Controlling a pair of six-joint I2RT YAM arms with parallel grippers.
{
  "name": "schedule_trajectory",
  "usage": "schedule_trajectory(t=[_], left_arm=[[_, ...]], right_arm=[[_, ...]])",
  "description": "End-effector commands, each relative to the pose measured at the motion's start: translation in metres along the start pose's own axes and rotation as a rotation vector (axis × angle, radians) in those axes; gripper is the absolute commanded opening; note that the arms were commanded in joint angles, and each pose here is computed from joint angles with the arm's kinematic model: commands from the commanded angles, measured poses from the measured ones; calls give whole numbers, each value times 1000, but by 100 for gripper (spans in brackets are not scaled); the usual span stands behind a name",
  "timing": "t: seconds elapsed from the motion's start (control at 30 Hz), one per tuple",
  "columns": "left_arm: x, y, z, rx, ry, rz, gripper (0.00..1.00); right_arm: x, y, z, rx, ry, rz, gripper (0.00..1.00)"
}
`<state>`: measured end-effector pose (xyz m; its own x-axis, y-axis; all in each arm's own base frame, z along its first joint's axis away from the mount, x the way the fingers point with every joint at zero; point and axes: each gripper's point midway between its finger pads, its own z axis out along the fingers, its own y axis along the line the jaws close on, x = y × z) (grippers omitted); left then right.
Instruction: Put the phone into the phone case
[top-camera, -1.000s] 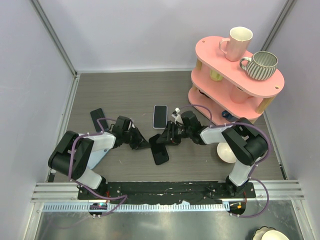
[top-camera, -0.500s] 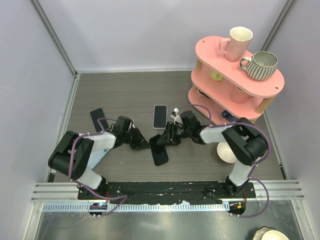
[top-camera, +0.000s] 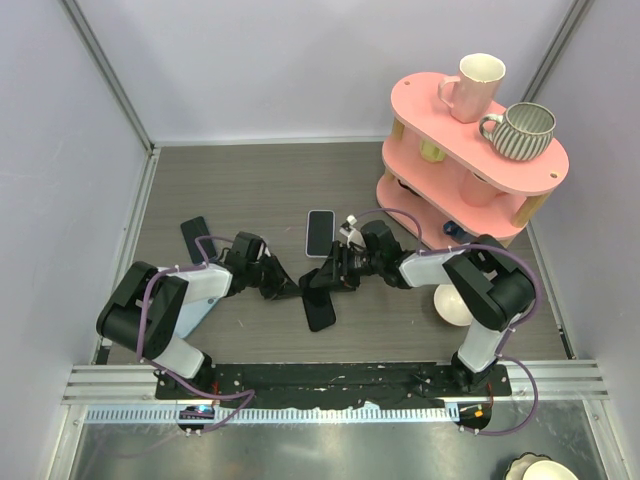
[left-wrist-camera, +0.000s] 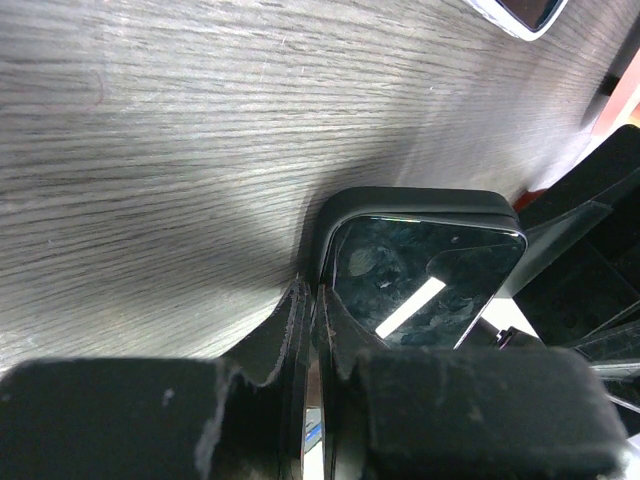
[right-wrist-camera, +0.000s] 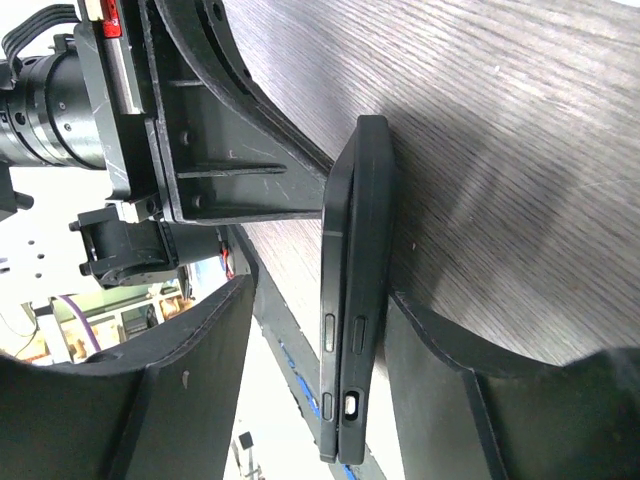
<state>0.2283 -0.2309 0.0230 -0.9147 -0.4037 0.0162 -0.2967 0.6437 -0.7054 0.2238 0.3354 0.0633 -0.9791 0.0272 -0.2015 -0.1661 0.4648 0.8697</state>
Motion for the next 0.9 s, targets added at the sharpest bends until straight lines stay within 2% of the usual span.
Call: schedule_trajectory(t=[0.0, 0.07, 0.23, 0.27, 0.33, 0.37, 0.43, 0.57, 0.67, 0.7, 0.87], left_arm=[[0, -19, -3, 74, 3, 35, 10], [0, -20, -4, 76, 2, 37, 10], [0, -21, -5, 80, 0, 39, 10], [0, -21, -5, 81, -1, 40, 10], [1, -21, -6, 82, -1, 41, 10], [0, -23, -6, 87, -3, 44, 11], [1, -25, -9, 95, -4, 47, 14], [-2, -38, -20, 98, -7, 75, 21], [-7, -46, -33, 90, -30, 112, 33], [-9, -47, -37, 87, -39, 115, 43], [-16, -63, -63, 135, -86, 189, 62]], right_arm=[[-9, 24, 4, -86, -4, -43, 59], [-8, 19, 4, -60, 2, -41, 58], [-11, 12, 3, -4, -8, -62, 43], [-10, 13, 2, -6, -7, -63, 34], [-10, 14, 1, -10, -6, -68, 23], [-10, 16, 0, -14, -7, -72, 13], [-11, 20, -1, -21, -11, -82, 3], [-18, 25, -7, 6, -39, -106, 1], [-21, 27, -15, 39, -44, -156, 1], [-23, 31, -19, 40, -53, -182, 1], [-32, 48, -37, 11, -97, -228, 1]])
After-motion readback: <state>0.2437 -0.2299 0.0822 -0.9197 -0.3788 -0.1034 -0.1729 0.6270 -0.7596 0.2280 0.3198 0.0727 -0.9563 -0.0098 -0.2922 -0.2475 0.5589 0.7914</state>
